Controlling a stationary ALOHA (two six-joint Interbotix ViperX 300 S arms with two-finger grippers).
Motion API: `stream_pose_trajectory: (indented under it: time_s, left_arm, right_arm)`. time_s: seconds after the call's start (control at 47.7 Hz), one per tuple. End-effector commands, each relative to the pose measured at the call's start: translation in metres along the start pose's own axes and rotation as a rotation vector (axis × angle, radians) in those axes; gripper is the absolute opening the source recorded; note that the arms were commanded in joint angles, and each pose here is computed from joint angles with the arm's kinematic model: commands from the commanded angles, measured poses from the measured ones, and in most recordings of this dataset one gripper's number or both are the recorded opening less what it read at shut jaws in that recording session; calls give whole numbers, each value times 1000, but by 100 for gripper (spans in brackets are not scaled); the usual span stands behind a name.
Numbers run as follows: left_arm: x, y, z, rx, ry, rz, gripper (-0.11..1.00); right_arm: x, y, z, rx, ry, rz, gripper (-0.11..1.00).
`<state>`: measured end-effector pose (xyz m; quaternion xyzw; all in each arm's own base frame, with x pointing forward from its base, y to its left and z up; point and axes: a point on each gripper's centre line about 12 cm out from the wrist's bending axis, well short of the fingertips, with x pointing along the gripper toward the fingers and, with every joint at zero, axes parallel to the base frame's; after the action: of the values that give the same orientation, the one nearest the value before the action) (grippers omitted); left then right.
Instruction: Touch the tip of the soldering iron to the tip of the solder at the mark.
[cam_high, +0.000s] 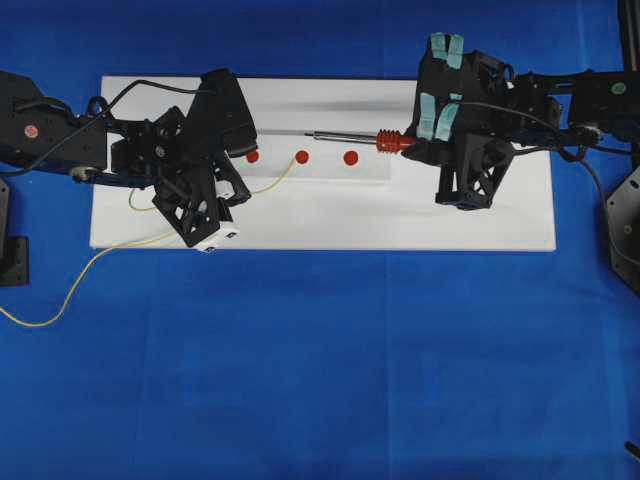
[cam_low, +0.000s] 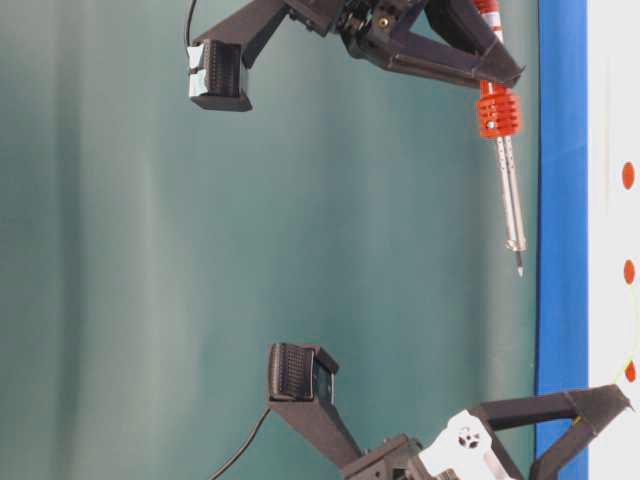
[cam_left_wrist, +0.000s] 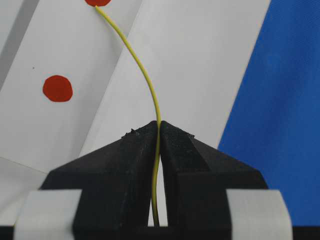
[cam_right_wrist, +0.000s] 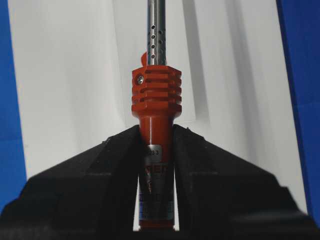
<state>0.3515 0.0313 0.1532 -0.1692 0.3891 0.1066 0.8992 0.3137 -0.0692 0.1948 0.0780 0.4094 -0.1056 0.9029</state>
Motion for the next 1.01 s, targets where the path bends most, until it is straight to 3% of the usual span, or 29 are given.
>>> stream_pose_trajectory:
  time_s: [0.0, 0.503, 0.986]
  left_arm:
    - [-3, -4, 11, 6, -45, -16, 1]
    - [0, -5, 10, 7, -46, -18, 1]
    - [0, -5, 10, 5, -44, -17, 1]
  right_arm:
    - [-8, 0, 9, -2, -43, 1, 6]
    - [-6, 0, 8, -3, -41, 1, 6]
    - [30, 2, 1, -5, 39, 1, 6]
